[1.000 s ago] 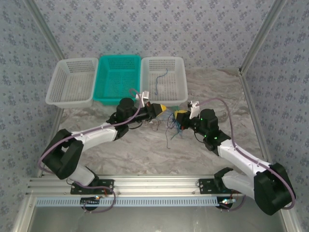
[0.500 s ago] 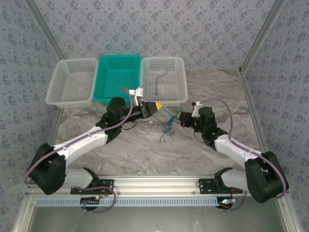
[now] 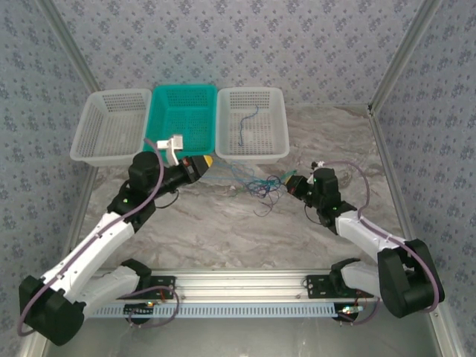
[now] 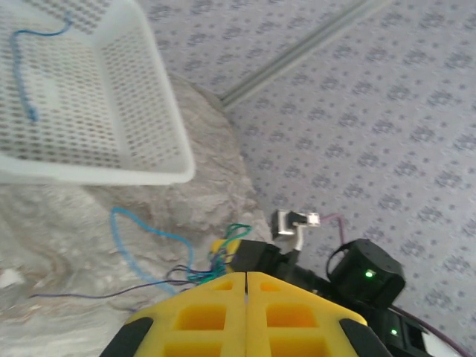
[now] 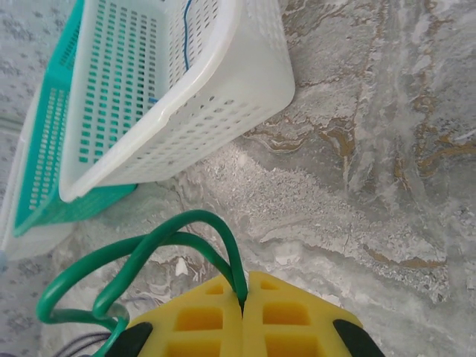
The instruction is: Untangle the cables
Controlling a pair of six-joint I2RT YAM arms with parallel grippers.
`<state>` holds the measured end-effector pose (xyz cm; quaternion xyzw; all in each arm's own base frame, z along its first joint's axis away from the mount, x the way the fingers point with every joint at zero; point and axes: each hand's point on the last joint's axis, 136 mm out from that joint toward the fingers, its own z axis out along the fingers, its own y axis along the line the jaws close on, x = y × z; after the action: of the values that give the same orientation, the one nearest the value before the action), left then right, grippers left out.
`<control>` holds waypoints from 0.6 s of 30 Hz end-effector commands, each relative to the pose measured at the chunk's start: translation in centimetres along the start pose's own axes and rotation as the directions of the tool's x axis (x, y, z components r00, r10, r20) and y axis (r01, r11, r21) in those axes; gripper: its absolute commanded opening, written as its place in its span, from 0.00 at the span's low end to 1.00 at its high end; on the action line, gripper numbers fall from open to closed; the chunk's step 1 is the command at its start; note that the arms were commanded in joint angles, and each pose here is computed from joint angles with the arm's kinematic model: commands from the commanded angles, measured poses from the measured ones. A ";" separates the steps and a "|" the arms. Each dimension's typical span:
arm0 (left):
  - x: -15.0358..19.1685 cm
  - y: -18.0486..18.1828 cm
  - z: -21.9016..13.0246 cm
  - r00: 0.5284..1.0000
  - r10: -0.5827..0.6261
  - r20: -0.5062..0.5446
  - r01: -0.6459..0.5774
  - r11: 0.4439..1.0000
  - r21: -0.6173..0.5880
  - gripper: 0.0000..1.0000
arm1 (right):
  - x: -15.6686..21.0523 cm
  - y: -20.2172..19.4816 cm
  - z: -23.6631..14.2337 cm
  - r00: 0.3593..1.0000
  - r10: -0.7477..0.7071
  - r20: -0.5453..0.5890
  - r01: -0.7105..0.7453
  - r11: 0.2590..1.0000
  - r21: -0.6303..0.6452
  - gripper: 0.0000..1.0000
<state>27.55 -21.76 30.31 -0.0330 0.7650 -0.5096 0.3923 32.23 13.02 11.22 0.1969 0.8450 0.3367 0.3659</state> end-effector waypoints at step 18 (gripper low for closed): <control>-8.8 1.5 -9.5 0.917 0.004 0.400 0.054 0.989 -0.135 0.00 | -1.6 -20.8 -11.4 0.808 0.310 0.501 -0.576 0.591 0.565 0.00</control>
<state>27.95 -13.61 30.14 -0.1520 0.7599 -0.4630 0.4302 28.09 0.36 6.51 0.4627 0.7913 0.2238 0.3313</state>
